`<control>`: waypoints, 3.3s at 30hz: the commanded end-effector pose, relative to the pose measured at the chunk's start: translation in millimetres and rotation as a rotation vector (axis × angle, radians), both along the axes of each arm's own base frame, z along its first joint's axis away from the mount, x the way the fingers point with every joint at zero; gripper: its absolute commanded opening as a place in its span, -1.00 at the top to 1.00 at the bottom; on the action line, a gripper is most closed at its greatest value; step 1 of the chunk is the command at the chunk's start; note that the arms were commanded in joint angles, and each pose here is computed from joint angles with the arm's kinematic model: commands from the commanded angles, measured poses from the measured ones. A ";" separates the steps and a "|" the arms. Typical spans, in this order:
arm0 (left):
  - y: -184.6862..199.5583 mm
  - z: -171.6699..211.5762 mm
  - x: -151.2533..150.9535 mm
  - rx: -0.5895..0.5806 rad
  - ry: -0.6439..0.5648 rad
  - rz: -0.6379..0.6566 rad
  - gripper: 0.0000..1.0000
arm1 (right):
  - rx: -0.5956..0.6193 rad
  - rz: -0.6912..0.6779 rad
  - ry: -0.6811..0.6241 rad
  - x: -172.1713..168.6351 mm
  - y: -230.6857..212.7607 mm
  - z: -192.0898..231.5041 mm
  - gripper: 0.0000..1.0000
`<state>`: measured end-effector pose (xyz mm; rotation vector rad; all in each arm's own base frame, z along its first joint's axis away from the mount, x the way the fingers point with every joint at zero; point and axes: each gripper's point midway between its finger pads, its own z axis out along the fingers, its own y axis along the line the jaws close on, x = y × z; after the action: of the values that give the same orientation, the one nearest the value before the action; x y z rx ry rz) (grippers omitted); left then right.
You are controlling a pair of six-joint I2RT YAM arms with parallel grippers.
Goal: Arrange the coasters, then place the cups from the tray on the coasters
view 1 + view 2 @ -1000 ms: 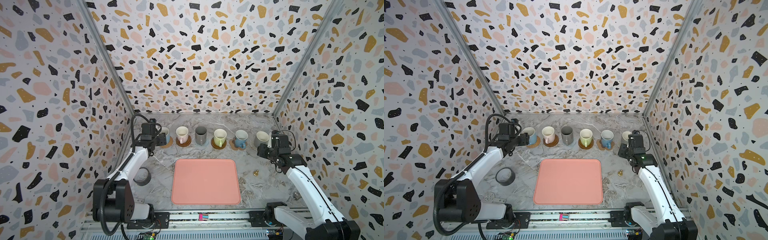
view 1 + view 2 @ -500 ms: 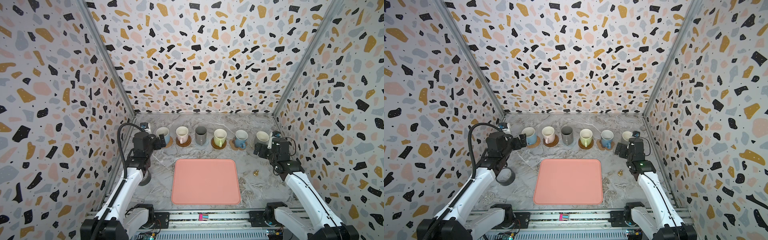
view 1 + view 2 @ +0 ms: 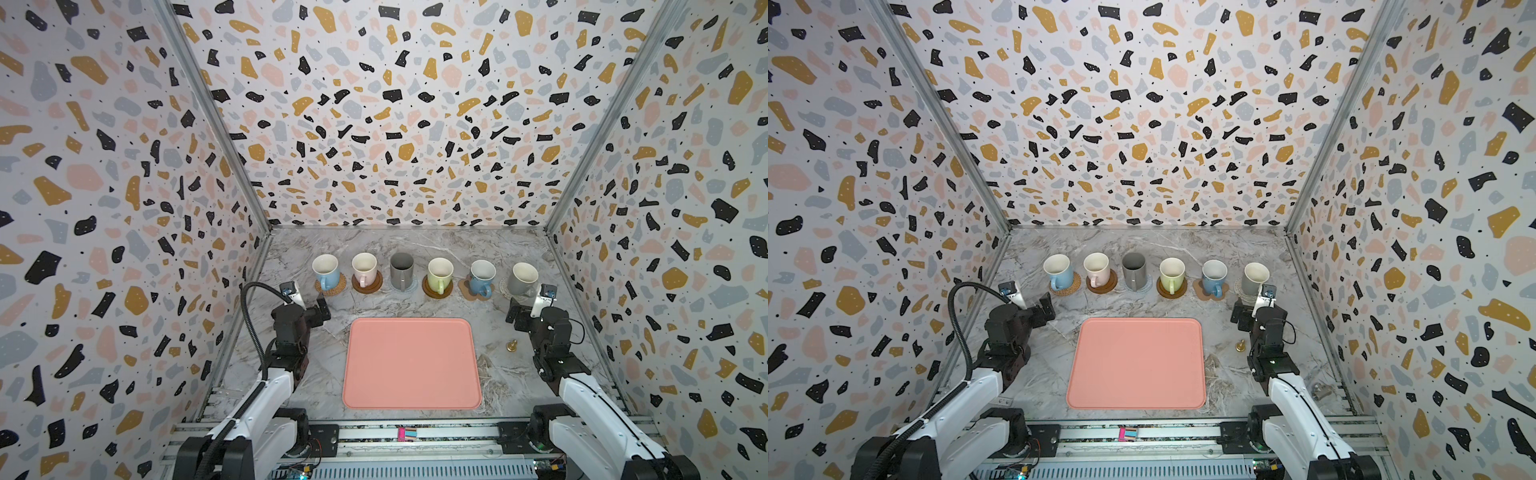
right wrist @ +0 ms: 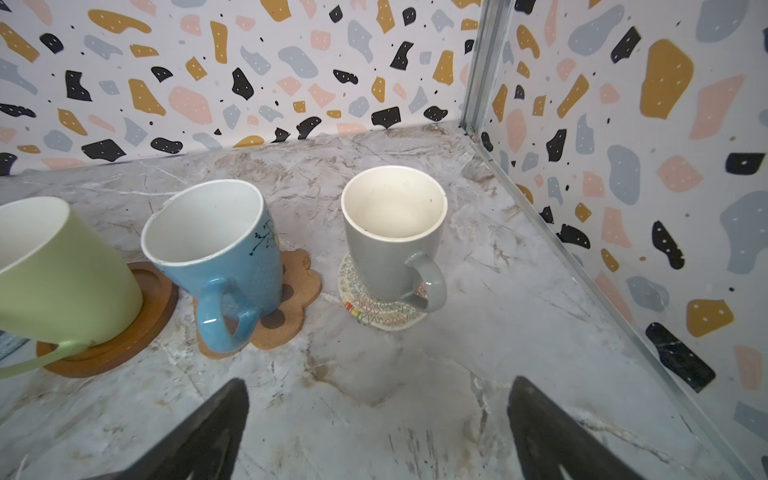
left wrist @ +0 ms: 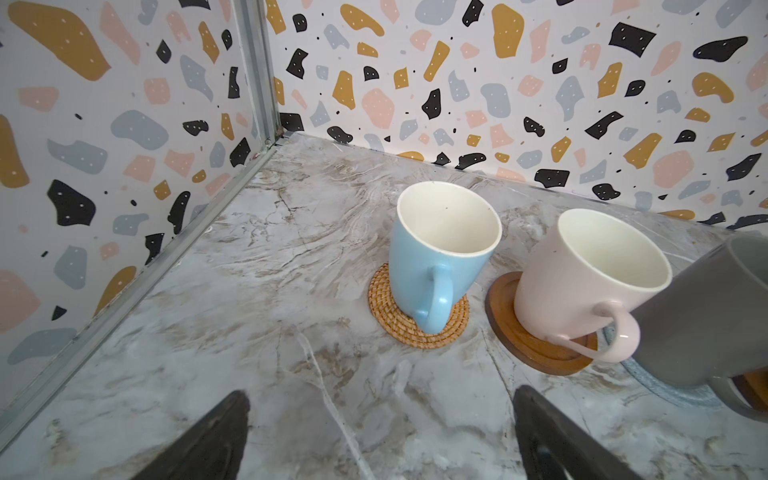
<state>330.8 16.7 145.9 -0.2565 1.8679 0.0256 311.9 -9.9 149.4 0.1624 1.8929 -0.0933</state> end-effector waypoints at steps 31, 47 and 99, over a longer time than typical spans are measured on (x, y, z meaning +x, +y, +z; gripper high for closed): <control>18.4 6.6 14.3 0.128 -0.174 0.082 -0.99 | -0.034 -0.093 -0.145 12.3 -21.2 -13.2 -0.97; 15.1 -3.6 24.9 0.153 -0.155 0.058 -0.99 | -0.063 -0.075 -0.130 26.9 -22.4 -13.7 -0.98; 5.8 -12.3 21.8 0.175 -0.171 0.010 -0.99 | -0.111 0.086 -0.232 51.2 15.4 -18.0 -0.98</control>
<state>352.2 22.9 120.9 -0.1434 1.7372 0.1654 360.1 7.2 115.7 0.0060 1.7102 -0.1057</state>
